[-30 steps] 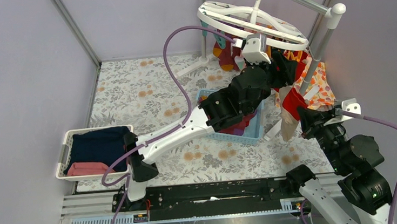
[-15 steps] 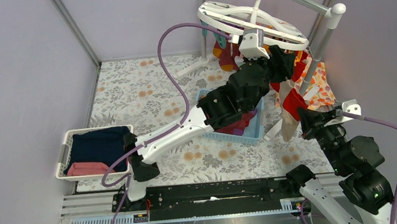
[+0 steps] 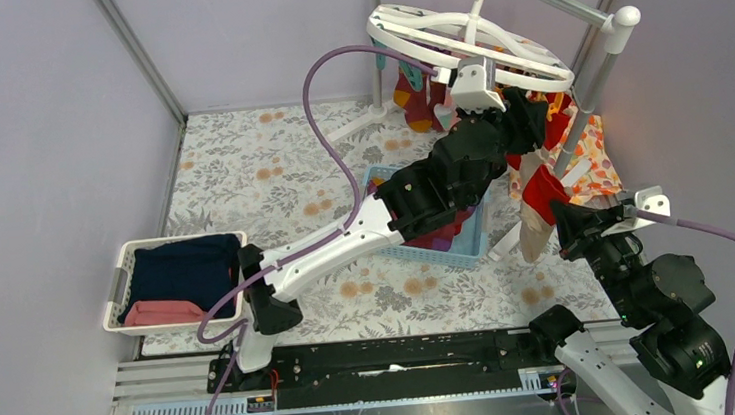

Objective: Clip the socks to the hanger
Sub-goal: Open the clamp at the hanger, then clamp the sock onto the hanger.

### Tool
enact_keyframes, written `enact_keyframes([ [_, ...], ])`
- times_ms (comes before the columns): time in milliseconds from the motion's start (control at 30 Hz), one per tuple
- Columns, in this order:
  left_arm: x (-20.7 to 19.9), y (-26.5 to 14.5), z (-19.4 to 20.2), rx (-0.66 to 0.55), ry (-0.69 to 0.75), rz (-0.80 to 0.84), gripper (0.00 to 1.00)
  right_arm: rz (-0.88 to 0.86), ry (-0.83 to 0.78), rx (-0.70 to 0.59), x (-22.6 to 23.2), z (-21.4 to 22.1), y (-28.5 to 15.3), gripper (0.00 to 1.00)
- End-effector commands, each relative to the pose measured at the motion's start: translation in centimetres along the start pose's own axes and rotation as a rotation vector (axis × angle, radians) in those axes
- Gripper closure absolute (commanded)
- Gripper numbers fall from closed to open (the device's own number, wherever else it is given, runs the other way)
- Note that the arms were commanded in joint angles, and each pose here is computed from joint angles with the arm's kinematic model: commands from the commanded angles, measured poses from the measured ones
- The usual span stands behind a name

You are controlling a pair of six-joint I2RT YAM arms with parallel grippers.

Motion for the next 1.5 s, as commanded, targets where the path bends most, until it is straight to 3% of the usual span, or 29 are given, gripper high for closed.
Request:
enact_keyframes([
  [0, -0.3, 0.4, -2.0, -0.084, -0.035, -0.005, 0.47, 0.005, 0.01, -0.052, 0.0, -0.7, -0.1, 1.0],
  [467, -0.7, 0.3, -2.8, -0.115, -0.043, 0.028, 0.47, -0.001, 0.012, -0.045, 0.0, -0.5, 0.0, 1.0],
  [767, -0.6, 0.1, -3.4, -0.135, -0.044, 0.02, 0.52, -0.003, 0.014, -0.046, 0.1, -0.5, 0.1, 1.0],
  [900, -0.5, 0.2, -3.5, -0.138, -0.039, 0.013, 0.57, -0.005, 0.013, -0.043, 0.1, -0.5, 0.1, 1.0],
  [1167, -0.4, 0.1, -3.6, -0.134, -0.042, 0.025, 0.75, -0.007, 0.011, -0.044, 0.1, -0.6, 0.3, 1.0],
  [1467, 0.1, -0.5, -4.0, -0.126, -0.051, 0.018, 0.83, -0.009, -0.053, -0.088, 0.5, -1.5, 1.8, 1.0],
])
Point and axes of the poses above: each gripper's point midway between its finger pads, its own y axis out along the fingers, its own x axis along the line the jaws close on, z = x × y, the point moved 10 cm from there along -y, back along the fingers, and after that the axes turned 11 degrees about y, right-handed, at the moved point
